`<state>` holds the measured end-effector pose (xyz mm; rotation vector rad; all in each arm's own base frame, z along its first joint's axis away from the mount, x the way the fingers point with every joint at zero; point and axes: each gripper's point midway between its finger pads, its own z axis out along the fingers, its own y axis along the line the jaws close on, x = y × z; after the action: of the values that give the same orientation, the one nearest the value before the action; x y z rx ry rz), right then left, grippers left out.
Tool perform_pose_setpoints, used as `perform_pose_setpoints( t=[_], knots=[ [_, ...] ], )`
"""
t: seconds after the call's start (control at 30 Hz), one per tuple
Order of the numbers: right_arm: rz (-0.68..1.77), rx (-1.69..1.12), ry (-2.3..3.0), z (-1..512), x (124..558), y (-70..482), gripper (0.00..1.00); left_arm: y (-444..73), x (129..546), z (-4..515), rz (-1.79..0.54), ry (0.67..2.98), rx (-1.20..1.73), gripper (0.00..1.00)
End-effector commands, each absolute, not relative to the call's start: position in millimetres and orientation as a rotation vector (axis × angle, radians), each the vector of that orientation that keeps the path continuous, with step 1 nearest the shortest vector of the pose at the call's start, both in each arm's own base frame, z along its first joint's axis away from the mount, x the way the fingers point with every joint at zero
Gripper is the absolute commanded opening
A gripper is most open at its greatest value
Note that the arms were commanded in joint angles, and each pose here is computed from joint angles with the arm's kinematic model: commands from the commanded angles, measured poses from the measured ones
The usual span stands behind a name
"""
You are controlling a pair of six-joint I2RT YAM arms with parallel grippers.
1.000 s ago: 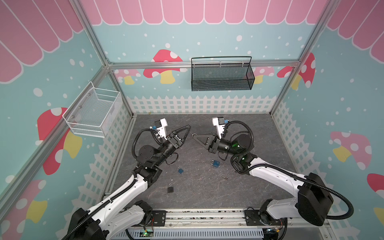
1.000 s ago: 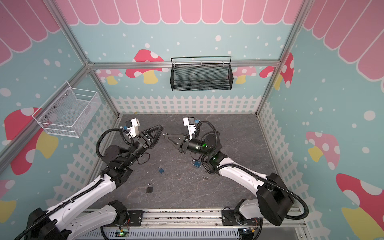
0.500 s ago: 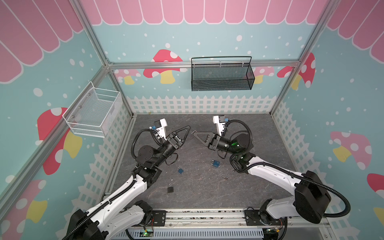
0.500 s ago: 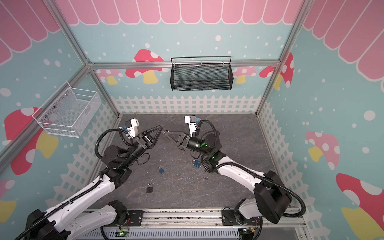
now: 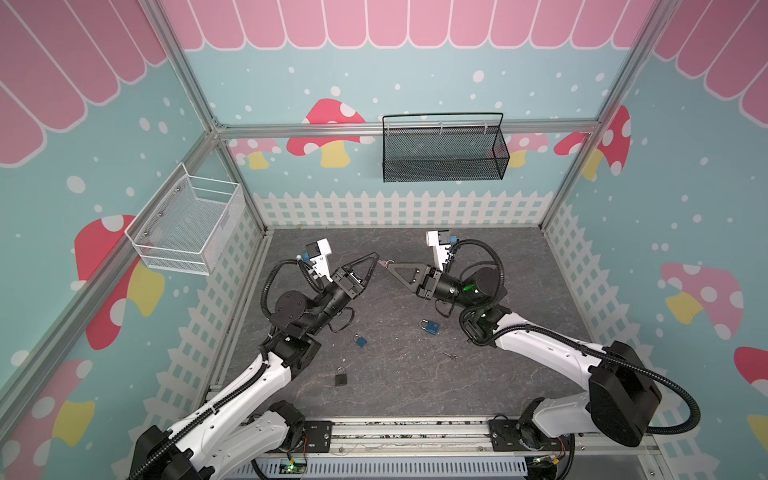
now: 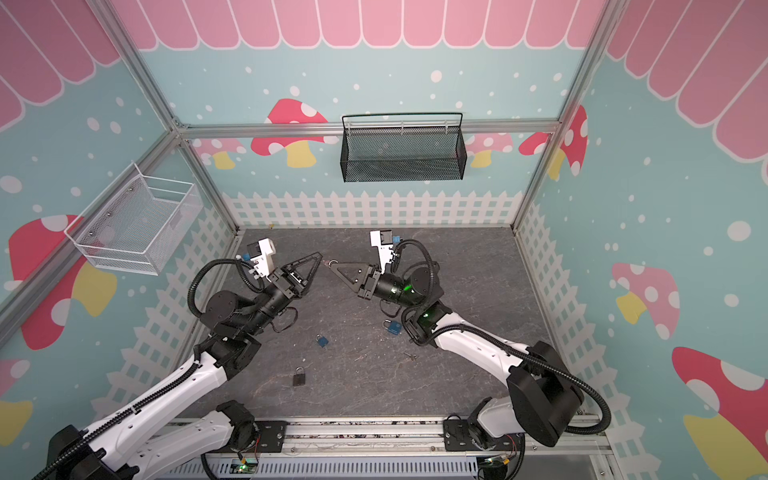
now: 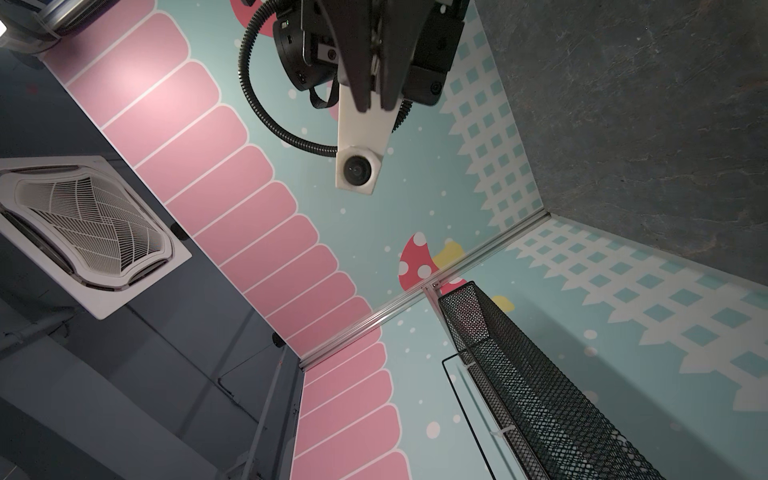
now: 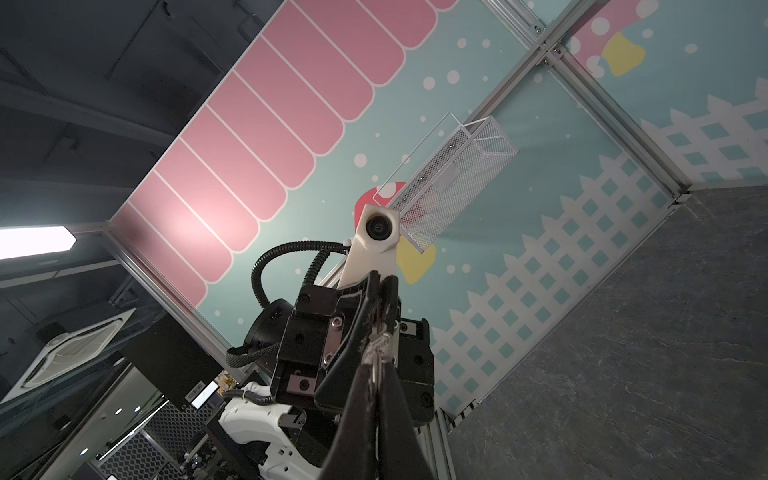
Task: Unlock with the key
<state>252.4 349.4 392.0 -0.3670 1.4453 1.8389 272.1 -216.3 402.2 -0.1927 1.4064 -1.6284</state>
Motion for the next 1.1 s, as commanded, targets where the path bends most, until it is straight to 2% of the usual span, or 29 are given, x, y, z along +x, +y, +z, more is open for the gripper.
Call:
perform_pose_setpoints(
  t=[0.0,0.4,0.57,0.8,0.93,1.07],
  knots=[
    [1.835,-0.374,1.407,399,253,347,0.00,-212,269,419,-1.618,1.379,-0.193,0.00],
    [1.691,-0.401,1.464,381,260,347,0.00,-210,274,416,-1.619,1.429,-0.275,0.00],
    [1.658,-0.406,1.473,378,263,347,0.10,-207,276,414,-1.615,1.437,-0.310,0.00],
    [1.574,-0.424,1.487,373,265,343,0.32,-203,279,411,-1.599,1.466,-0.368,0.00],
    [1.490,-0.464,1.482,372,264,339,0.35,-199,282,405,-1.558,1.507,-0.409,0.00],
    [1.404,-0.554,1.472,376,260,339,0.44,-198,283,401,-1.518,1.541,-0.408,0.00]
  ],
)
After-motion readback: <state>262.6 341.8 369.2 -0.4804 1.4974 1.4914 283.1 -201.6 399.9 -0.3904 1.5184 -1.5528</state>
